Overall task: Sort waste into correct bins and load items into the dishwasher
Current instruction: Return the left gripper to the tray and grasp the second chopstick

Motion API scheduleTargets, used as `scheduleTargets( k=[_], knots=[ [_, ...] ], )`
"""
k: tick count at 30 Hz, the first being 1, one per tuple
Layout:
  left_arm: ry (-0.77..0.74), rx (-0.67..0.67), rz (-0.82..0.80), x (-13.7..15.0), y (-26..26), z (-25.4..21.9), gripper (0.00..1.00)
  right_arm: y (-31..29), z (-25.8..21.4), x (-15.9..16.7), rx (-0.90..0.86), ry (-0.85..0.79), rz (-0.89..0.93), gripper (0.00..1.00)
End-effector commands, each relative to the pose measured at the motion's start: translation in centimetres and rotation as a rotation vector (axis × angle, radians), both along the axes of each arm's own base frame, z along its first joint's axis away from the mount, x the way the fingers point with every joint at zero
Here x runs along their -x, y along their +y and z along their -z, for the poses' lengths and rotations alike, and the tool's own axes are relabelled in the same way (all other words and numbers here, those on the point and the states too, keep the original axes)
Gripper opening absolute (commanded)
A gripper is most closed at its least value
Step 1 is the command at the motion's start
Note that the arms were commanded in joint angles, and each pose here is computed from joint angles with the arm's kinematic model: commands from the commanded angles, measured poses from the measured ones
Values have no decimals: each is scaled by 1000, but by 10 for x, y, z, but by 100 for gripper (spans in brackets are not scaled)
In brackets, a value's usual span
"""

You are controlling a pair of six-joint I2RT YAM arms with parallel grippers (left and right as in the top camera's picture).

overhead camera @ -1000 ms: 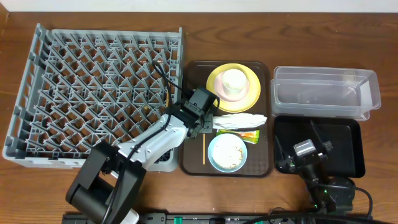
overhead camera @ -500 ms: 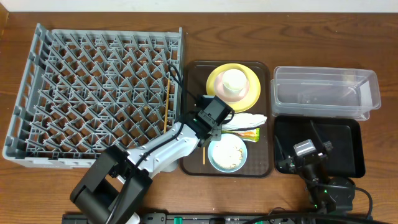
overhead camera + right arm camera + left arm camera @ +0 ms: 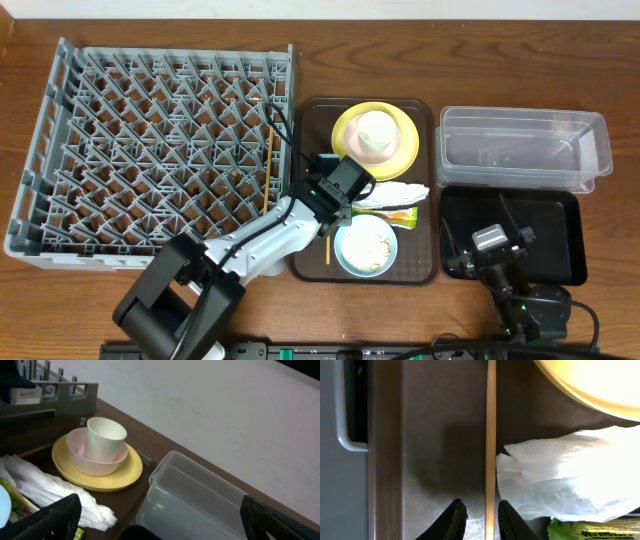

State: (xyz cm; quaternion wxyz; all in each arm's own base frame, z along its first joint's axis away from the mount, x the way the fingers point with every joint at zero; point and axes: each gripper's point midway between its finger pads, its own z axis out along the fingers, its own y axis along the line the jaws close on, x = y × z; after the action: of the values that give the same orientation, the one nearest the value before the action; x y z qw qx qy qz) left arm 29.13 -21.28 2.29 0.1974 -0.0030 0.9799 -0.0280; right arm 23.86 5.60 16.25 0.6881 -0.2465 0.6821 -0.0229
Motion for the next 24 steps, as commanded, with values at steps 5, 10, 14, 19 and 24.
scheduleTargets(
  k=[5, 10, 14, 19, 24],
  knots=[
    [46, -29, -21, 6, 5, 22, 26, -1, 1, 0, -12, 7, 5, 99],
    [58, -38, -24, 7, 6, 29, 25, -1, 1, 0, -12, 7, 5, 99],
    [68, -24, -19, 9, 3, 29, 20, -1, 1, 0, -12, 7, 5, 99],
    [68, -24, -19, 9, 3, 29, 10, -1, 1, 0, -12, 7, 5, 99],
    [67, -23, -18, 8, 3, 29, 8, -1, 1, 0, -12, 7, 5, 99]
  ],
)
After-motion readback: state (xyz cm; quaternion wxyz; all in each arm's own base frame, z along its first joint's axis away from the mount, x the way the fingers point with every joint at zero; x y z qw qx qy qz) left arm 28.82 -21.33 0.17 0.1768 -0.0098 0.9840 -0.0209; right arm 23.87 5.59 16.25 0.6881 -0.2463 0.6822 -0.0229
